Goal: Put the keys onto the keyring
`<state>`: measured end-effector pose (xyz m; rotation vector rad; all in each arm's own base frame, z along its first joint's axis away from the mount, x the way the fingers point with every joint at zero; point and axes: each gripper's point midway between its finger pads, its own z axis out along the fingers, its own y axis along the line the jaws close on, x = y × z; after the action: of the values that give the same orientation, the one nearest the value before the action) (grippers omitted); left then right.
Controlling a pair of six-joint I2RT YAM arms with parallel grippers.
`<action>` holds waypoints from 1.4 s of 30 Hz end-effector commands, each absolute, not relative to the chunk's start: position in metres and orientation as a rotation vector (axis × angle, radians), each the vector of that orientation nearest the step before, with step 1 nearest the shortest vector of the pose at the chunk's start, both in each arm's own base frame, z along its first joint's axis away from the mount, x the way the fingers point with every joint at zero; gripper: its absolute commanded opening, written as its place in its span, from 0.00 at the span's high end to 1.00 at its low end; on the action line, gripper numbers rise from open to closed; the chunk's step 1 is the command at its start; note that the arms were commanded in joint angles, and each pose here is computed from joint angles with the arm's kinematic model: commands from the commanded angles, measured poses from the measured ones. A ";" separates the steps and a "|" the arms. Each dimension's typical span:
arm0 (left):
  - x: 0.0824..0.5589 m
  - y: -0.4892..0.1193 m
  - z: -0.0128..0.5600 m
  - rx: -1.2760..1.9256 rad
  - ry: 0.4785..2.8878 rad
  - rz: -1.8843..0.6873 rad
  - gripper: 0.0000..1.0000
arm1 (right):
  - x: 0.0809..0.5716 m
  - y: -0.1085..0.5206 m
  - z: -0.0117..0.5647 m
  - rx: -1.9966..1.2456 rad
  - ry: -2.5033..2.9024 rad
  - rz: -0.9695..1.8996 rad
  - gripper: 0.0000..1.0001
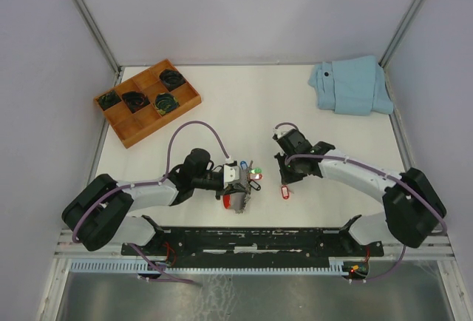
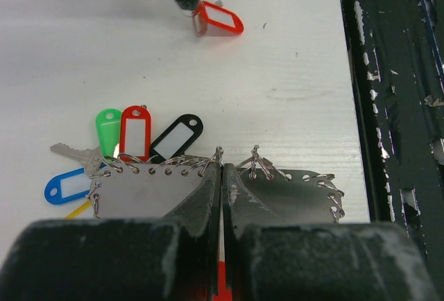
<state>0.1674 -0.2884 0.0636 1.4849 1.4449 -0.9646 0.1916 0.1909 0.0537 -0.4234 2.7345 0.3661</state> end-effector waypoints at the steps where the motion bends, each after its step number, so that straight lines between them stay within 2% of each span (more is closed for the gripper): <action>1: 0.174 -0.297 0.086 1.453 1.378 -0.976 0.97 | 0.250 0.205 0.058 -0.407 2.602 0.280 0.99; 6: 0.173 -0.298 0.085 1.456 1.377 -0.981 0.97 | 0.274 0.210 0.041 -0.417 2.575 0.227 1.00; 11: 0.173 -0.298 0.085 1.457 1.378 -0.983 0.97 | 0.279 0.214 0.031 -0.437 2.583 0.223 0.98; 16: 0.174 -0.298 0.085 1.458 1.378 -0.985 0.97 | 0.276 0.211 0.033 -0.436 2.588 0.216 0.85; 26: 0.173 -0.298 0.085 1.457 1.379 -0.987 0.97 | 0.267 0.207 0.036 -0.451 2.612 0.221 0.75; 32: 0.173 -0.298 0.085 1.456 1.380 -0.988 0.97 | 0.265 0.208 0.034 -0.455 2.613 0.222 0.76; 42: 0.173 -0.298 0.085 1.457 1.377 -0.987 0.97 | 0.265 0.206 0.028 -0.464 2.624 0.210 0.89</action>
<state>0.1673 -0.2885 0.0637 1.4849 1.4448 -0.9656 0.2572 0.2026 0.0199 -0.4623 2.6636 0.1995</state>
